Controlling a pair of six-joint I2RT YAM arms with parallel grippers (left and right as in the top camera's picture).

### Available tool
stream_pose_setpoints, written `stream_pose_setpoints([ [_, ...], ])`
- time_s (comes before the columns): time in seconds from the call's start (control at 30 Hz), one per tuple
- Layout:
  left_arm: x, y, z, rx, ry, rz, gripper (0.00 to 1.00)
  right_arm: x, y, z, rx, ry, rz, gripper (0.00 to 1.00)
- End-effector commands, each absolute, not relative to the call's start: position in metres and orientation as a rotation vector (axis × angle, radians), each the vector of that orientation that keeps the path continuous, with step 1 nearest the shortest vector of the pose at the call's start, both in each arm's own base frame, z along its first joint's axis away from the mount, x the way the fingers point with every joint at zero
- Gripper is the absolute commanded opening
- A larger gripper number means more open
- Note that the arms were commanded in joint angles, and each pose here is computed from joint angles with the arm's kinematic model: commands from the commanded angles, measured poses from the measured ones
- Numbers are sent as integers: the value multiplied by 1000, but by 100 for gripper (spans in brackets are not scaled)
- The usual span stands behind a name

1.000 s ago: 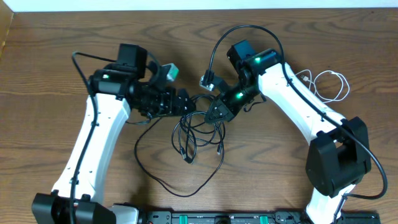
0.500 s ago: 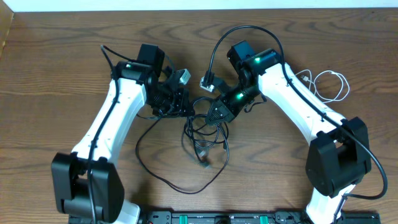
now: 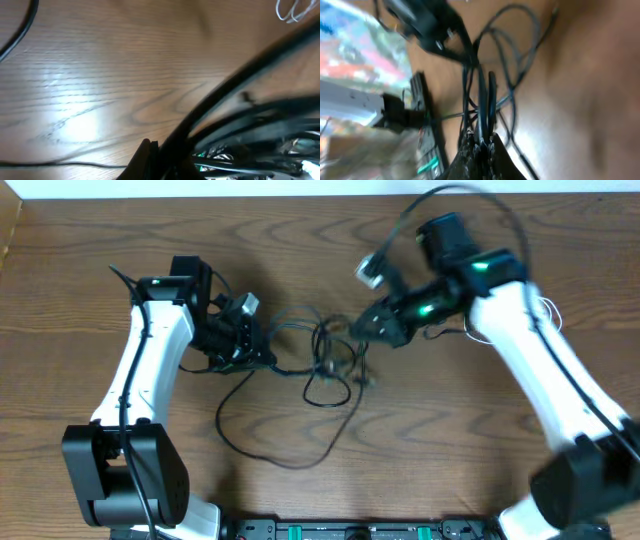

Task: Untangle cables

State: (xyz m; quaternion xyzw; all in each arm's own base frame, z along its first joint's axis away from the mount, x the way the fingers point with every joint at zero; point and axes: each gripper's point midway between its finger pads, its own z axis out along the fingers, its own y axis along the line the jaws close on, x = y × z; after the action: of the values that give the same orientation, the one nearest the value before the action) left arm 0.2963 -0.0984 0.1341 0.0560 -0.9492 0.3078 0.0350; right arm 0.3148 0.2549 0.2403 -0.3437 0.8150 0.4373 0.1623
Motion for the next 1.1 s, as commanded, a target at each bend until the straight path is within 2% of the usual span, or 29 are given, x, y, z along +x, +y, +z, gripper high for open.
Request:
stream_pose_setpoints([
  [0.0,289,-72,121,198,-2961,732,8,321,233,298,-849,2204,1232,1],
  [0.2,284,-61,113,238,-2960,619,8,334,201,334,-718,2125,1134,1],
  [0.4,275,-32,90,384,-2964,331,8,331,188,359,-693,2039,1187,1],
  [0.6,264,-27,64,424,-2946,274,8,334,181,350,-652,2089,1159,1],
  [0.87,261,-65,48,352,-2909,628,8,327,191,314,-636,2273,1041,2],
  [1.07,267,-95,65,190,-2877,952,8,313,214,294,-713,2353,1054,16],
])
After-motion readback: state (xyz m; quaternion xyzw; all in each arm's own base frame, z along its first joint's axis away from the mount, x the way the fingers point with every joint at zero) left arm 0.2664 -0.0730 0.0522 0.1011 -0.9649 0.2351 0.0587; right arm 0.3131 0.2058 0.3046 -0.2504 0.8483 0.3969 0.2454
